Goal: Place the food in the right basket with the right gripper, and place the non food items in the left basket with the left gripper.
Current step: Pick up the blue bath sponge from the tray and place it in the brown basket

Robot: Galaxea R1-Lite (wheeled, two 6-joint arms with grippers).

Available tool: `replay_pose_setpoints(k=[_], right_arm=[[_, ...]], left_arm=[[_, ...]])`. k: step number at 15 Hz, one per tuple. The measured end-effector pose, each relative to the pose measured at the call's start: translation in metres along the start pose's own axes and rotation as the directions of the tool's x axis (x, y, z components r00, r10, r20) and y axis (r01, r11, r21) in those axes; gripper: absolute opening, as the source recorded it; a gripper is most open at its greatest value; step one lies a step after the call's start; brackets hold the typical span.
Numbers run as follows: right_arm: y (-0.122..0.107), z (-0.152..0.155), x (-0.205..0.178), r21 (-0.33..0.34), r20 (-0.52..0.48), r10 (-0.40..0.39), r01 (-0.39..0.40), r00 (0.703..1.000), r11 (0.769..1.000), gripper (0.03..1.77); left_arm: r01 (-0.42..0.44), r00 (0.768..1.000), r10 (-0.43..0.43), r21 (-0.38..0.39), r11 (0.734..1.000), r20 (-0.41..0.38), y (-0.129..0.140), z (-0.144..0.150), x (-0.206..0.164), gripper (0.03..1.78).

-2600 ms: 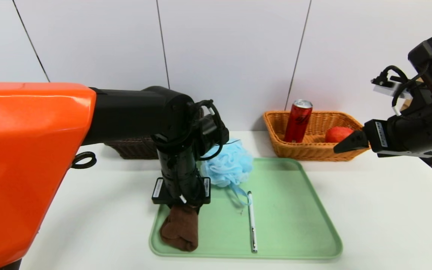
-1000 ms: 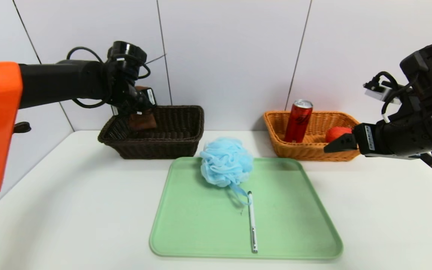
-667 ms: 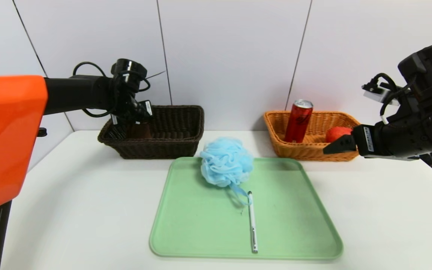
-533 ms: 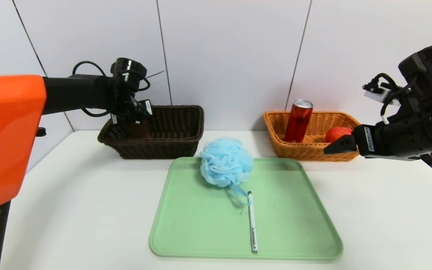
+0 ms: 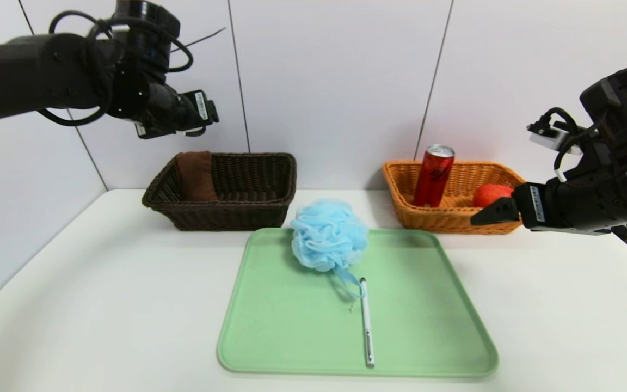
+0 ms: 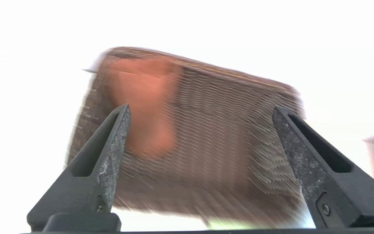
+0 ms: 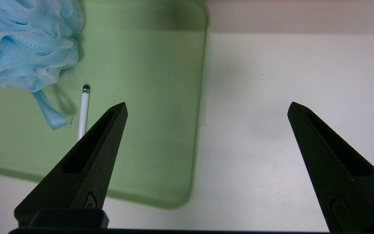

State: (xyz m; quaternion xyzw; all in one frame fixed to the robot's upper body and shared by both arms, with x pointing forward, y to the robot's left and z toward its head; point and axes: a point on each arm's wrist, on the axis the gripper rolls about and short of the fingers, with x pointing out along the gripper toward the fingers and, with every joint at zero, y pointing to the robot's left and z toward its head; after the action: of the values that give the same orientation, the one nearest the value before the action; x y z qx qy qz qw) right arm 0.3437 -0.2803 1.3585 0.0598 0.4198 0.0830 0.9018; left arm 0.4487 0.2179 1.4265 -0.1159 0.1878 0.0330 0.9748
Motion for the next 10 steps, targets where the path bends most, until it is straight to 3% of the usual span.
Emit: replay_pose_setpoints(k=[2,4,7,10], right_arm=[[0.0,-0.001,0.001,0.0,-0.006,-0.001,0.001,1.0,1.0,1.7],[0.0,-0.003,0.002,-0.001,-0.014,-0.002,0.002,1.0,1.0,1.7],[-0.001,-0.006,0.004,0.009,-0.028,-0.007,0.007,1.0,1.0,1.71],[0.0,-0.006,0.006,0.008,-0.036,-0.006,0.006,0.999,1.0,1.71]], left_arm=[[0.121,0.992,-0.119,0.037,0.992,-0.048,-0.031,-0.007,-0.047,1.59],[0.224,0.964,-0.214,0.043,0.974,-0.159,-0.06,-0.027,-0.089,1.61],[0.296,0.884,-0.283,-0.022,0.955,-0.373,-0.094,-0.069,-0.126,1.64],[0.293,0.809,-0.244,0.007,0.956,-0.534,-0.122,-0.113,-0.133,1.66]])
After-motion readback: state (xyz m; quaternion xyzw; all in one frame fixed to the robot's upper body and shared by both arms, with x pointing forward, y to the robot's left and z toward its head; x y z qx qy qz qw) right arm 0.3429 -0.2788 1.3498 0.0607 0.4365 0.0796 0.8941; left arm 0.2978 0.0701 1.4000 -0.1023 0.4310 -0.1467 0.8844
